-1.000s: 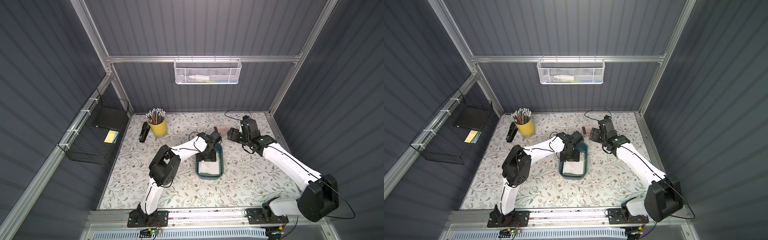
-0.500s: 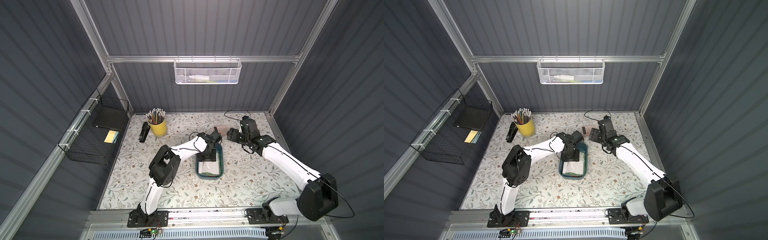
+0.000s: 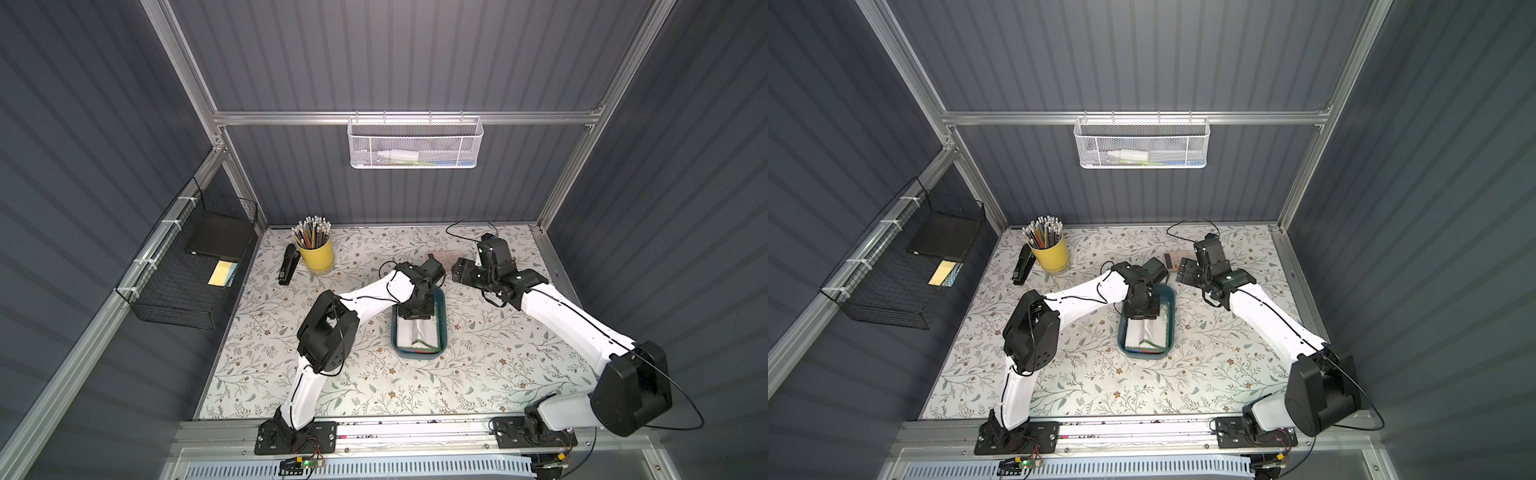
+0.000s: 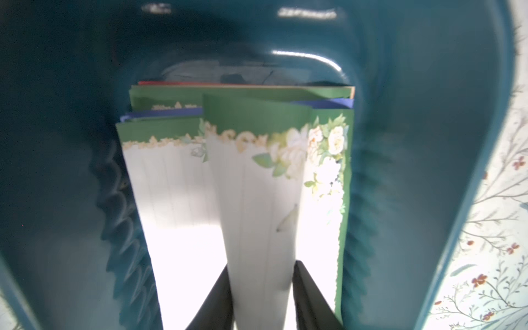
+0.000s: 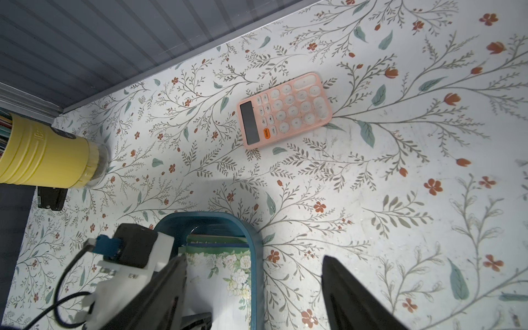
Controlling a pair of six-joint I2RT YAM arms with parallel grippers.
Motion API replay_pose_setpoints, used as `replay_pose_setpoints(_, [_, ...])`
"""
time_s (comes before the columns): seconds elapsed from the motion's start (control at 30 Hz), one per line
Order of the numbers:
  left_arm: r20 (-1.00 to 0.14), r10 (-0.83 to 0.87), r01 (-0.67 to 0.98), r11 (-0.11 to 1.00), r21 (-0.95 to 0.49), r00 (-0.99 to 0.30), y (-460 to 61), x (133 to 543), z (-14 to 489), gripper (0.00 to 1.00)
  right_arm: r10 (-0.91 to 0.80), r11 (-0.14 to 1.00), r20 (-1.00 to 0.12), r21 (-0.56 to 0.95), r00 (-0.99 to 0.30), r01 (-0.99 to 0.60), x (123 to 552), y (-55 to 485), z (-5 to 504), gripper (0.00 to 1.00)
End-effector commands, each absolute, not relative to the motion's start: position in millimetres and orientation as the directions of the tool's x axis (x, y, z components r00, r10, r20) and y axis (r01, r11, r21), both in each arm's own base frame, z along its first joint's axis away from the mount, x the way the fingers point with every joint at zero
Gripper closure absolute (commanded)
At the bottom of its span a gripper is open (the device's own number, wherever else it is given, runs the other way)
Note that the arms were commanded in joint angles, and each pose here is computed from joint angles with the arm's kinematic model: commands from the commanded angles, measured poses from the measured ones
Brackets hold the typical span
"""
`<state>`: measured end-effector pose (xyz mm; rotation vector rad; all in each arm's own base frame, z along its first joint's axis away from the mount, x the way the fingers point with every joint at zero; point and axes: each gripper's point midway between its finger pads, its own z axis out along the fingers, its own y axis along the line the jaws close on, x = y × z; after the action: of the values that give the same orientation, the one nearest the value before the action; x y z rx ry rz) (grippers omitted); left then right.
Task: Take out the stationery paper from the storage box
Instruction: Pick up the stationery paper from the storage box.
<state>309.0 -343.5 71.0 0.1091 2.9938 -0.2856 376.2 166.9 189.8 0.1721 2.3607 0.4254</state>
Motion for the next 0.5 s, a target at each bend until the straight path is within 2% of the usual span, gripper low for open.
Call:
replay_pose_setpoints(0.0, [-0.180, 0.085, 0.118, 0.976, -0.182, -0.980, -342.0, 309.0, 98.5, 0.68, 0.243, 0.933, -0.621, 0.360, -0.746, 0.005, 379.4, 169.6, 193.1, 0.22])
replay_pose_setpoints(0.07, [-0.184, 0.091, 0.123, 0.978, -0.169, -0.979, -339.5, 309.8, 101.4, 0.68, 0.235, 0.933, -0.615, 0.359, -0.753, -0.002, 379.7, 172.3, 193.5, 0.23])
replay_pose_setpoints(0.17, [-0.207, 0.091, 0.131, 0.973, -0.190, -0.974, -342.7, 312.4, 112.7, 0.74, 0.237, 0.932, -0.614, 0.362, -0.753, -0.002, 381.7, 173.6, 194.3, 0.24])
replay_pose_setpoints(0.23, [-0.217, 0.079, 0.123, 0.973, -0.196, -0.973, -342.5, 313.7, 118.6, 0.82, 0.238, 0.931, -0.613, 0.364, -0.753, -0.002, 382.9, 174.2, 194.9, 0.24])
replay_pose_setpoints(0.47, [-0.244, 0.063, 0.111, 0.976, -0.187, -0.968, -335.8, 319.7, 135.0, 0.82, 0.236, 0.930, -0.612, 0.368, -0.755, -0.007, 384.9, 177.7, 198.2, 0.24])
